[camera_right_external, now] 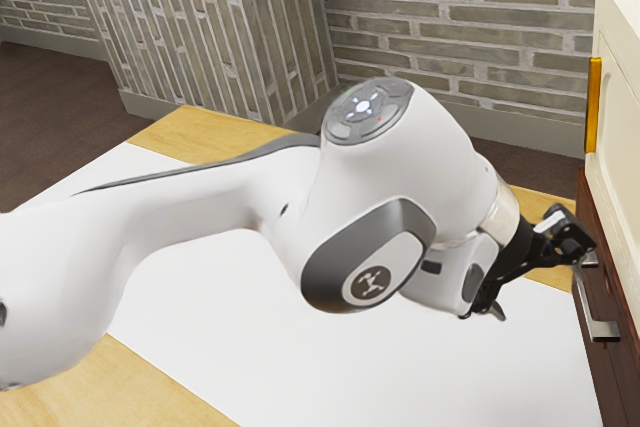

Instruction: Pull the drawer handle with one arm to open the drawer

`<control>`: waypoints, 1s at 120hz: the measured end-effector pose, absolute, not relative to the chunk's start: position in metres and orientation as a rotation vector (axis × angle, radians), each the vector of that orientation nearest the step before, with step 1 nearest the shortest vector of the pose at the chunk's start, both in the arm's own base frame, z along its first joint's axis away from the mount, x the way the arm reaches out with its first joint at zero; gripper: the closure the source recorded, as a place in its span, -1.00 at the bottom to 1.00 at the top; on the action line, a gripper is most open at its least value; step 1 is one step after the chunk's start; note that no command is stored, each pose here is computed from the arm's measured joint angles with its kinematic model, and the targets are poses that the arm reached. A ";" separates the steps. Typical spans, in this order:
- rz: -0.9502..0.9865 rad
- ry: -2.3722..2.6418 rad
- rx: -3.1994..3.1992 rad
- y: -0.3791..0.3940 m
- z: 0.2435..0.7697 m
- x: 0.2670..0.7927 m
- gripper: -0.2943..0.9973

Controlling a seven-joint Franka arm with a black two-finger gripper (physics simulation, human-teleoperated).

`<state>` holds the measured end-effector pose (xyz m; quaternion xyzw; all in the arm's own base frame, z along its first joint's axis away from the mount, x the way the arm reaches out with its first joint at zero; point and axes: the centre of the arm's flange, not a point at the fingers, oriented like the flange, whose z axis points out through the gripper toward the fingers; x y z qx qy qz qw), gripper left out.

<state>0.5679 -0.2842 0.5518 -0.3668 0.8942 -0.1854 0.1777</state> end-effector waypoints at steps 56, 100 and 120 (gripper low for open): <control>-0.485 2.550 -1.043 -0.289 0.529 0.580 -0.54; -0.467 2.562 -1.047 -0.277 0.528 0.567 -0.50; -0.469 2.559 -1.050 -0.270 0.533 0.562 -0.50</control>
